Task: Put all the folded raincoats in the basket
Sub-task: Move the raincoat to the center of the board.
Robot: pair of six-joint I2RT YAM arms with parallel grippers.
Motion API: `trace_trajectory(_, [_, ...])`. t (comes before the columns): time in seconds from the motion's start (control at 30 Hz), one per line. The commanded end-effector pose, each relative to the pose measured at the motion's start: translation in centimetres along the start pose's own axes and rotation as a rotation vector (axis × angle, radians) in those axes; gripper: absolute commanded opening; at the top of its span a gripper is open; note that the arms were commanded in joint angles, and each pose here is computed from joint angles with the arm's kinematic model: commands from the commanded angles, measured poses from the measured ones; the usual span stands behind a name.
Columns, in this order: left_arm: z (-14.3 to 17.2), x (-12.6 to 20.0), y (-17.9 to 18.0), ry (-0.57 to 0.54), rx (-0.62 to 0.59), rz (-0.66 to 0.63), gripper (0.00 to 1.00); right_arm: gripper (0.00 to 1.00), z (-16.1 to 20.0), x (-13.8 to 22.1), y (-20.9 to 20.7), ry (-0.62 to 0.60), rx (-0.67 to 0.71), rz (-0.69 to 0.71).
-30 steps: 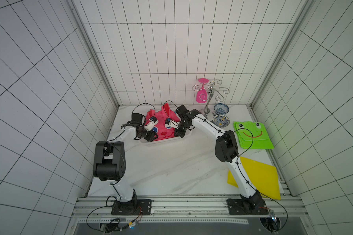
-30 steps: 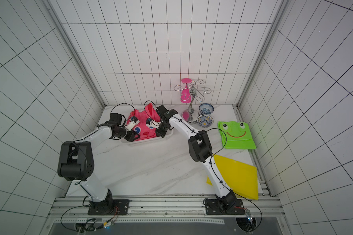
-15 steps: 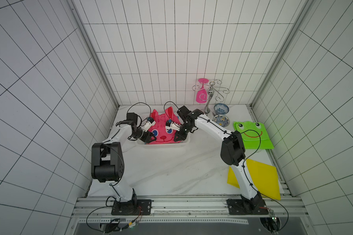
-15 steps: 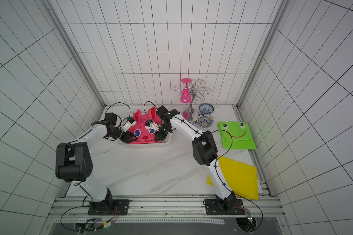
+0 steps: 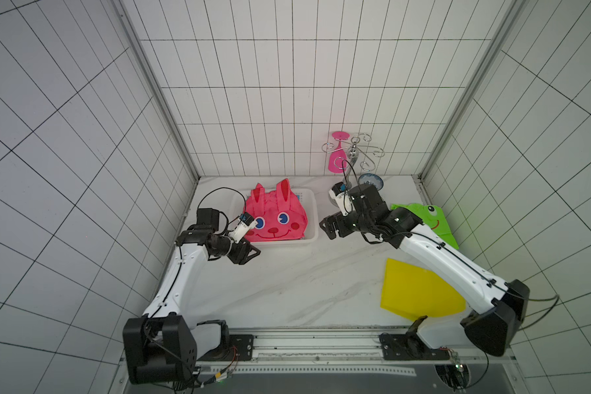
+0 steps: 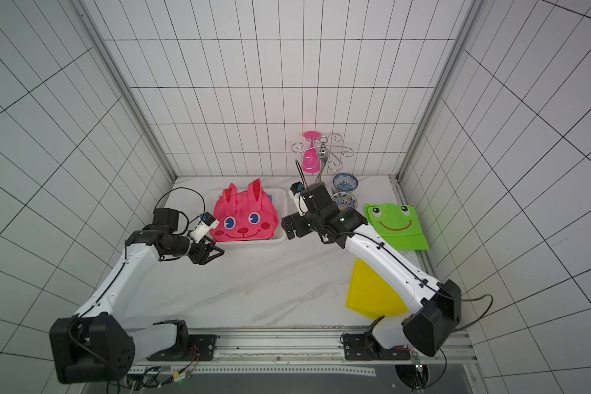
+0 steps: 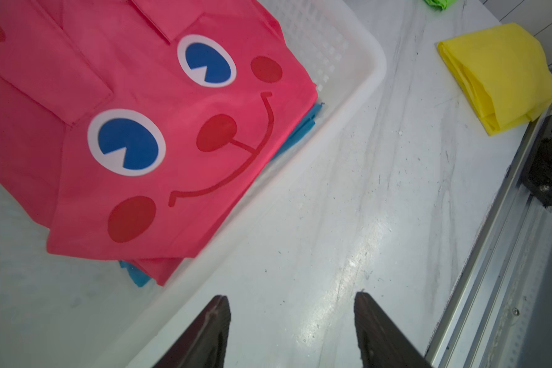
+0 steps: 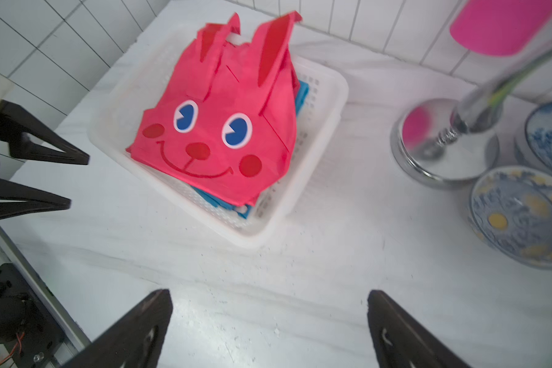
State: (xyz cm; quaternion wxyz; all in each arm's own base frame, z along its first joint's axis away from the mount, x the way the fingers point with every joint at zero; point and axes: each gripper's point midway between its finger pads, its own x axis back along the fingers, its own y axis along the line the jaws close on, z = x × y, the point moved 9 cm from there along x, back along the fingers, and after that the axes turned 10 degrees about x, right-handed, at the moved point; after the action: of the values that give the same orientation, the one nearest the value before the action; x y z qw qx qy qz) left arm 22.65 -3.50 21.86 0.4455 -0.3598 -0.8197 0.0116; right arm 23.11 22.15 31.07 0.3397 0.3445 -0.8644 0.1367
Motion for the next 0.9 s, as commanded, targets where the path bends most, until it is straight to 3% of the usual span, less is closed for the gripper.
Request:
trace_trajectory(0.0, [1.8,-0.2,-0.2,-0.014,-0.052,-0.038,0.66,0.99,5.6,-0.7,-1.6,0.055,-0.171,0.146])
trace_trajectory(0.23, [4.5,-1.4,-0.2,-0.042,-0.101,-0.098,0.69,0.99,16.1,1.1,-5.9,0.249,-0.574,0.573])
trace_trajectory(0.37, [5.2,-1.8,-0.1,-0.035,-0.093,-0.113,0.7,0.99,19.9,1.7,-7.3,0.339,-0.824,0.634])
trace_trajectory(0.63, [4.9,-1.8,0.0,-0.038,-0.089,-0.111,0.7,0.99,24.0,-1.8,-6.3,0.48,-1.002,0.489])
trace_trajectory(0.87, [4.9,-1.9,-0.1,-0.031,-0.084,-0.104,0.7,0.93,23.7,-6.2,-3.7,0.495,-0.942,0.112])
